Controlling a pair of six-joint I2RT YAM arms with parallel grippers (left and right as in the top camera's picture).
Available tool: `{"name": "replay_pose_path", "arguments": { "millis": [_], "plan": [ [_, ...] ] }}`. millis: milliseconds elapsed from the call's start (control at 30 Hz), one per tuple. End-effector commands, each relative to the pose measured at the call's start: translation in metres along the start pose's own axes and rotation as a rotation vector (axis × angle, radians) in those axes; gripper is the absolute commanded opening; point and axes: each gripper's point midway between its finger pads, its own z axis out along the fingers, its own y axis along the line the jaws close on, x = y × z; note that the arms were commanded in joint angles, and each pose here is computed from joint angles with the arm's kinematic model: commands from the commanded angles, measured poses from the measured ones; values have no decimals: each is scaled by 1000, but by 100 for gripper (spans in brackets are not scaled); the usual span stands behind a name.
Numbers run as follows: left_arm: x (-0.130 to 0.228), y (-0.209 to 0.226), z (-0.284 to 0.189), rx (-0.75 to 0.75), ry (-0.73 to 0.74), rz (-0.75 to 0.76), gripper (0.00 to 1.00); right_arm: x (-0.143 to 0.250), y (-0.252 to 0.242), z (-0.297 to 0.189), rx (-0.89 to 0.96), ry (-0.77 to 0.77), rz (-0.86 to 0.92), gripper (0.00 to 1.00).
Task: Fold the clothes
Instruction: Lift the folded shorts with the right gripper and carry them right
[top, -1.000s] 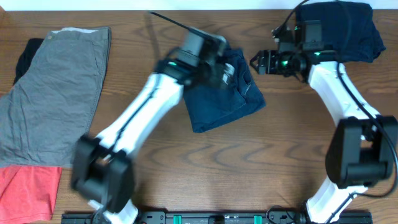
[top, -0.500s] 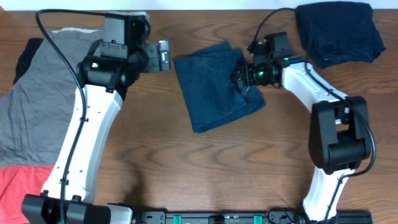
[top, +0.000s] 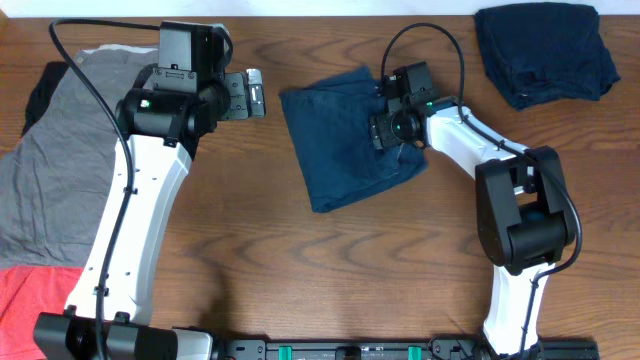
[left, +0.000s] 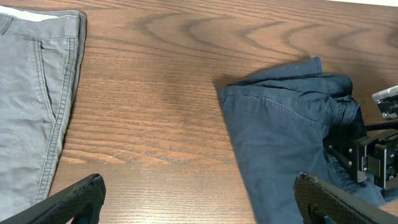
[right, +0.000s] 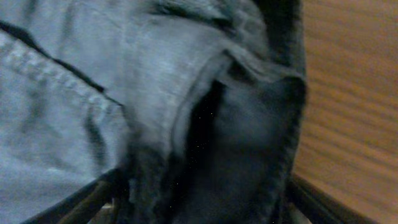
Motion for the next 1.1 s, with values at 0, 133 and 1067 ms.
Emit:
{"name": "replay_pose_path", "arguments": {
  "millis": [0,133,1067],
  "plan": [
    [0,3,3,-16,6,-11,98,27,-11,26,66,83,-20,41],
    [3,4,7,-19,21,-11,98,35,8,33,-26,110,-19,2],
    [-1,4,11,-16,-1,-11,98,-118,-140,-276,-117,-685,529,1]
  ]
}}
